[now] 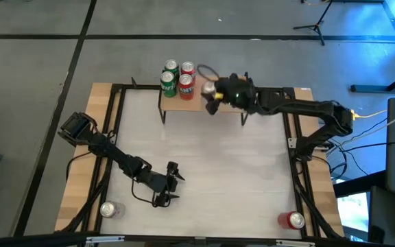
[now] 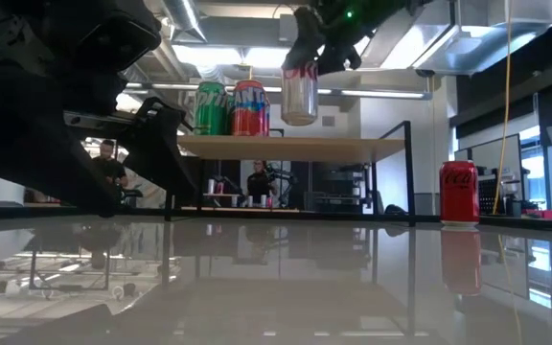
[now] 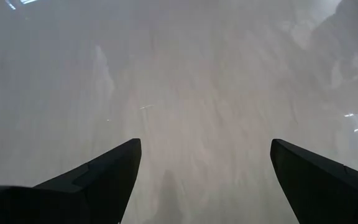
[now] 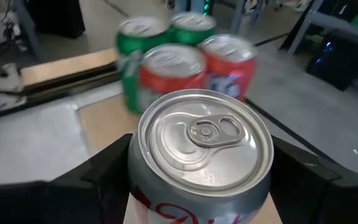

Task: Place canned beverage on shelf
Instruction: Put the right white soda can on the shelf

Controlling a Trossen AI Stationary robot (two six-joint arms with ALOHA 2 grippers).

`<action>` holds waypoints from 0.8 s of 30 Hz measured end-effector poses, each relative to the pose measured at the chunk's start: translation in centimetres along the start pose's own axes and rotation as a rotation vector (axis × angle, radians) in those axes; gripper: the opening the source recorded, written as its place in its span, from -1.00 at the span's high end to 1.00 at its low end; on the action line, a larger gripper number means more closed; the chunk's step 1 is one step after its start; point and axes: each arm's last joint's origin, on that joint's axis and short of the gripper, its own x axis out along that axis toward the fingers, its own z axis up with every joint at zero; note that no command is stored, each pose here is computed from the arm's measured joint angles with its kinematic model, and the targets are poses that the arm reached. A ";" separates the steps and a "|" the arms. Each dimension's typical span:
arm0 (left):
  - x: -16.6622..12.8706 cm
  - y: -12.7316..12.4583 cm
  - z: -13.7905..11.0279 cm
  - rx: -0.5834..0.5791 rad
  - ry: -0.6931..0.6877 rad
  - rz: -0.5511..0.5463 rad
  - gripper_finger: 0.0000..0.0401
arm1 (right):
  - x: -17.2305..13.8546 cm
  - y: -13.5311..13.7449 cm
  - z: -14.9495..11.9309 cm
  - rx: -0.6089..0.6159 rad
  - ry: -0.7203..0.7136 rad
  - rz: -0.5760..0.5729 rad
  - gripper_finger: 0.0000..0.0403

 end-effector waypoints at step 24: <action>0.1 0.3 0.0 0.042 0.001 0.016 -0.74 | 5.1 -8.3 -0.4 -0.038 -0.097 0.076 -0.43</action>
